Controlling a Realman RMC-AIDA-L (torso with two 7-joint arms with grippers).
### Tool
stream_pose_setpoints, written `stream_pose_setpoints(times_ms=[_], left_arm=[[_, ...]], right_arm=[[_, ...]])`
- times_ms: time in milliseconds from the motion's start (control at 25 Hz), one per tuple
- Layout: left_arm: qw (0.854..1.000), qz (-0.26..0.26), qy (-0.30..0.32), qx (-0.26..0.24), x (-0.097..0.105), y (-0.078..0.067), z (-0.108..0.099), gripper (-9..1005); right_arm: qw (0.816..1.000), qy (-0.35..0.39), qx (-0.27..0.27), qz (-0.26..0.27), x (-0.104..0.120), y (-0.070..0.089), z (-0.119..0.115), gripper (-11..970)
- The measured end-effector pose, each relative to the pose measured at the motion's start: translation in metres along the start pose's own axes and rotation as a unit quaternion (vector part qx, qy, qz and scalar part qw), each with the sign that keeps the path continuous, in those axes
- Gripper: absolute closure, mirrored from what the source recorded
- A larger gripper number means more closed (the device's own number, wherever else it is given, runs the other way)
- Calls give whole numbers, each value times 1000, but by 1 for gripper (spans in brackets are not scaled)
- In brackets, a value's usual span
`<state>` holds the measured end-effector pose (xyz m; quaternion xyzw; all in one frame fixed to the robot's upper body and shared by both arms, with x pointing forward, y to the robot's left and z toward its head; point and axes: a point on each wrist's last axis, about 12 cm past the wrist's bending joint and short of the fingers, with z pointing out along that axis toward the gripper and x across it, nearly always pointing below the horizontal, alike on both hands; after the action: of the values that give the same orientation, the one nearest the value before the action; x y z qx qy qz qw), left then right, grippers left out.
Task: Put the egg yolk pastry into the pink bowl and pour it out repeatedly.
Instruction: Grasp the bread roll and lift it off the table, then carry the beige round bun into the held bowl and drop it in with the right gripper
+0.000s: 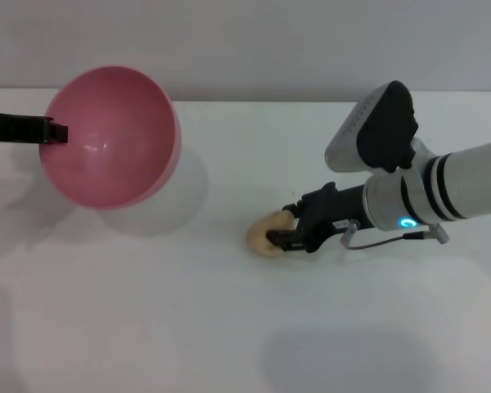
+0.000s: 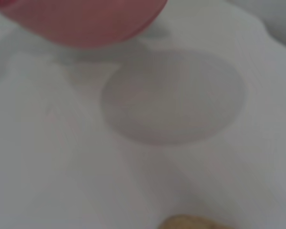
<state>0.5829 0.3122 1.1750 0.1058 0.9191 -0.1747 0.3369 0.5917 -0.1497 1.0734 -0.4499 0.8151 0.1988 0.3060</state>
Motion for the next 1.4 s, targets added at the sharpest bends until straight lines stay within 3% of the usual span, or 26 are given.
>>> stream_pose_setpoints(times_ms=[520,800,1120,1400], left_arm=[[1000,12,2,-16,-3,2,2,997],[998,33,53,-12,-1,-7,21,996],[986,104,129,33,-12,-50,53,997],[972,166,154,67,-35,-96,74,996]], right_arm=[[998,-59,5,33,-7,-10,-23,565],[993,-111,26,17,-21,-18,-53,622],[984,-170,43,-43,-59,-18,-90,674],[982,-137,-2,-127,-77,5,-75,708]])
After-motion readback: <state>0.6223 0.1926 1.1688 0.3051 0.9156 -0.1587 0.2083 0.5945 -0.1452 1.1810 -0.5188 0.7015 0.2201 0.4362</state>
